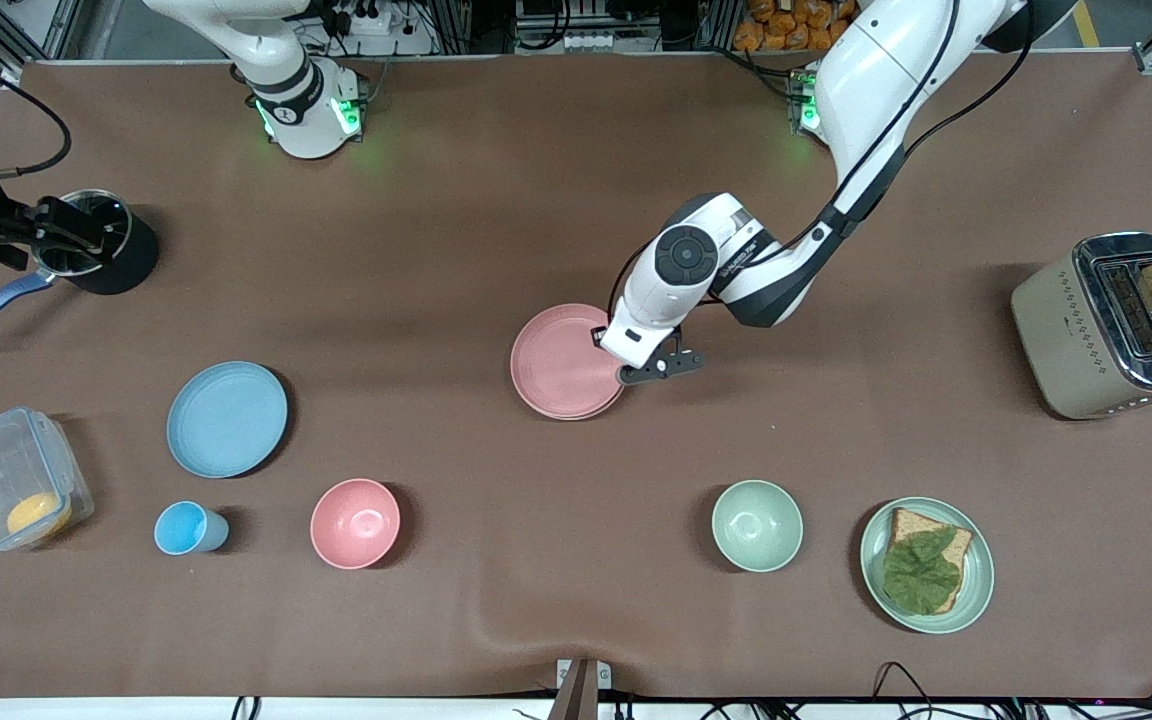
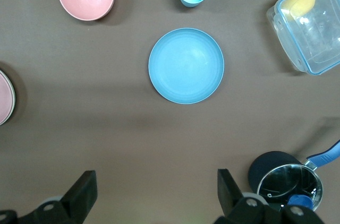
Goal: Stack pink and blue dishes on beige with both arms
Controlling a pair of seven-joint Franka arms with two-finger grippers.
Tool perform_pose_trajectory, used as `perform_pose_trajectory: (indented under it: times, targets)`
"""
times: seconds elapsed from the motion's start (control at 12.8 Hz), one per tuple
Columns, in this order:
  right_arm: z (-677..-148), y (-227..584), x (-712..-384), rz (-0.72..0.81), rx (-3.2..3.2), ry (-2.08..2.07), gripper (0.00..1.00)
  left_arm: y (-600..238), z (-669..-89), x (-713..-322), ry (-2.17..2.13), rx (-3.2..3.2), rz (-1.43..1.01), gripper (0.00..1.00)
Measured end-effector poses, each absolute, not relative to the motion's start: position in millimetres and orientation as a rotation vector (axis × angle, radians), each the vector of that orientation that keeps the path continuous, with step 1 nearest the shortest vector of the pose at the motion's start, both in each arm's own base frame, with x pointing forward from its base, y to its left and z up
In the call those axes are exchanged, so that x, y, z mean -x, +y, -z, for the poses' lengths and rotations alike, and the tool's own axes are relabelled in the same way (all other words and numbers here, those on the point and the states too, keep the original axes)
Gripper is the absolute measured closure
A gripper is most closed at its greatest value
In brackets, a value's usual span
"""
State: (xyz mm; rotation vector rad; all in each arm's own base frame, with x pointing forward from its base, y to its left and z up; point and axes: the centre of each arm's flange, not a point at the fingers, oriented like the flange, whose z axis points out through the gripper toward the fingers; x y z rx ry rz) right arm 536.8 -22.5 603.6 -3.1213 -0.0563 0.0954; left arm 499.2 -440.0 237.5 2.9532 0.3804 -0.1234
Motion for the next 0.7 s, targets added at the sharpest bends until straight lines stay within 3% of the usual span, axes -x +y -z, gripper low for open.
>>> perform_pose_trajectory:
  times: [0.23, 0.47, 0.7]
  targets:
    - [-604, -22, -537, -0.090, 3.122, -0.058, 0.00, -414, -275, -540, 0.460, -2.924, -0.012, 0.34]
    - [-604, -21, -537, -0.088, 3.122, -0.060, 0.00, -324, -370, -599, 0.476, -2.952, -0.265, 0.01]
    - [-604, -21, -538, -0.085, 3.122, -0.061, 0.00, -221, -469, -618, 0.378, -3.061, -0.430, 0.00]
